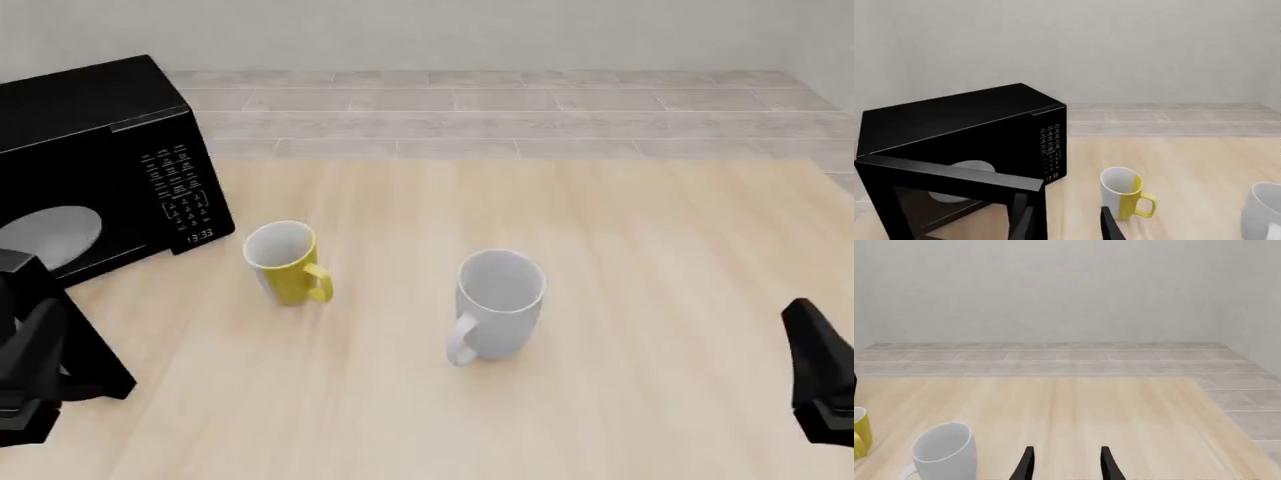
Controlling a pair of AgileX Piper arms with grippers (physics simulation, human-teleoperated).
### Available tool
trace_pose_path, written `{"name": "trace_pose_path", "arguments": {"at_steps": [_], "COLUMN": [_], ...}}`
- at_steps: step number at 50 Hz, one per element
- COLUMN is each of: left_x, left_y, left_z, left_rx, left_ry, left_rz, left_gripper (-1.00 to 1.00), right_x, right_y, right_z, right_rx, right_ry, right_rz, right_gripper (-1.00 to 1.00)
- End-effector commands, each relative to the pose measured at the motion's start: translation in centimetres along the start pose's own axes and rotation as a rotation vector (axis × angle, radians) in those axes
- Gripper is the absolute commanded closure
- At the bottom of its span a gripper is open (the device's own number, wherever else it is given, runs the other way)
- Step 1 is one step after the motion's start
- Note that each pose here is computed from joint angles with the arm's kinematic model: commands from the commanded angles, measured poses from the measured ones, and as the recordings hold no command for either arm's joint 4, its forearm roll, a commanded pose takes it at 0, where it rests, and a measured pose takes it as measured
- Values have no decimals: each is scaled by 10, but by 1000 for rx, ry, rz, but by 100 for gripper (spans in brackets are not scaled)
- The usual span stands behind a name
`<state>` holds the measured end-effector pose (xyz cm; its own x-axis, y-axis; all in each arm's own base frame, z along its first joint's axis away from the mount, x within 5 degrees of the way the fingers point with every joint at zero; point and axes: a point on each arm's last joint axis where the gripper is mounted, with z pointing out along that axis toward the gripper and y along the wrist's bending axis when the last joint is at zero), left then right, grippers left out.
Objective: Close the microwave.
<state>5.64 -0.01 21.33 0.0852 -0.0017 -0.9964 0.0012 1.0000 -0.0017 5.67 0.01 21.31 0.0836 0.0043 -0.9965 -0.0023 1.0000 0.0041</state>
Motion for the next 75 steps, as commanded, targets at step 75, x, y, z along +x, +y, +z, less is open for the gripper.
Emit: {"name": "trace_pose_path", "arguments": {"at_steps": [75], "left_x": [9], "left_y": [6], "left_z": [46], "left_rx": [-65], "left_ry": [118], "left_rz": [-33], "left_gripper": [-100], "right_x": [1], "right_y": [3], "right_z": [2], "right_rx": [-43], "right_ry": [24], "right_rz": [13], "right_gripper": [-100]}}
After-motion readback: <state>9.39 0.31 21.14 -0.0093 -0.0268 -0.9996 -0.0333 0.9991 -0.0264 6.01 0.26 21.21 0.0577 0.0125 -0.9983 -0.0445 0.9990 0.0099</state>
